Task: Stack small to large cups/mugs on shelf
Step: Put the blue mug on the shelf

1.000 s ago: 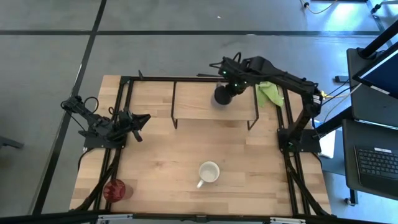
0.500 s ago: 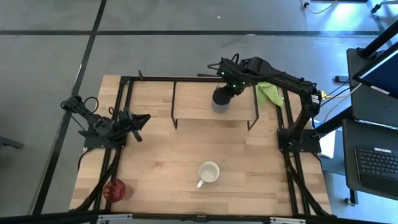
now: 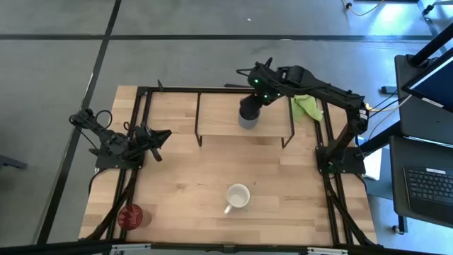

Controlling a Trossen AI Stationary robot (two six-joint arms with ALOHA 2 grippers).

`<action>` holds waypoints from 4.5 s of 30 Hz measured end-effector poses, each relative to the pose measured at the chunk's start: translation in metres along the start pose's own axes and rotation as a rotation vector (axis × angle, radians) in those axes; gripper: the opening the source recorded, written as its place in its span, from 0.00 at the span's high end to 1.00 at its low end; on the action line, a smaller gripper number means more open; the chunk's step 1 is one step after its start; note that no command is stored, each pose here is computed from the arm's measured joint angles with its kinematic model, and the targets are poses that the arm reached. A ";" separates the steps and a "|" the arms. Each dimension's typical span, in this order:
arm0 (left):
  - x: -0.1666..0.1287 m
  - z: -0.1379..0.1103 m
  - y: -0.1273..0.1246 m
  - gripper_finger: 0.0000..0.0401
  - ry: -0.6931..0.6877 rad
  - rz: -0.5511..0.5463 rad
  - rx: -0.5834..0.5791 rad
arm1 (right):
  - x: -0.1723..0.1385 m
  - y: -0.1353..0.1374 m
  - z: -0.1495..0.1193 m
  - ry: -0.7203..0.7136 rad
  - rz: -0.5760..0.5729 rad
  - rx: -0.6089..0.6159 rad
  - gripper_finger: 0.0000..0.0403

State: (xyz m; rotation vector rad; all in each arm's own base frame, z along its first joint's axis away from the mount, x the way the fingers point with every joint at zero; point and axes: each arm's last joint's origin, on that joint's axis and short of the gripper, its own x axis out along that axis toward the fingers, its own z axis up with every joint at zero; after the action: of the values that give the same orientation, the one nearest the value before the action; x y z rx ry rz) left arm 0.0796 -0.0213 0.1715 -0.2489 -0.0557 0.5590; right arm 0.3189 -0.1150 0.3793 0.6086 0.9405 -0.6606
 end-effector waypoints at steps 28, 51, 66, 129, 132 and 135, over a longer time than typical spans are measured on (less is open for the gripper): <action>0.000 0.000 0.000 0.90 0.000 0.000 0.000 | -0.012 0.046 -0.016 -0.001 0.247 0.029 0.99; 0.000 0.000 0.000 0.90 0.000 0.000 0.000 | -0.021 0.058 -0.043 -0.090 -0.021 0.026 0.96; 0.000 0.000 0.000 0.90 0.000 0.000 0.000 | -0.020 0.033 -0.043 -0.004 -0.167 0.209 0.45; 0.000 0.000 0.000 0.90 0.000 0.000 0.000 | -0.007 0.058 -0.035 -0.032 0.041 -0.285 0.44; 0.000 0.000 0.000 0.90 -0.001 0.002 0.001 | -0.007 0.057 -0.034 -0.035 0.035 -0.256 0.44; 0.000 0.001 0.000 0.90 -0.008 0.013 -0.006 | -0.007 0.057 -0.034 -0.044 0.021 -0.236 0.44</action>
State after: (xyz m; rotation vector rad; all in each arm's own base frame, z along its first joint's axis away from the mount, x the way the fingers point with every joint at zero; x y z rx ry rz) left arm 0.0794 -0.0210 0.1723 -0.2526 -0.0633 0.5725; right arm 0.3401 -0.0514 0.3802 0.3927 0.9531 -0.5325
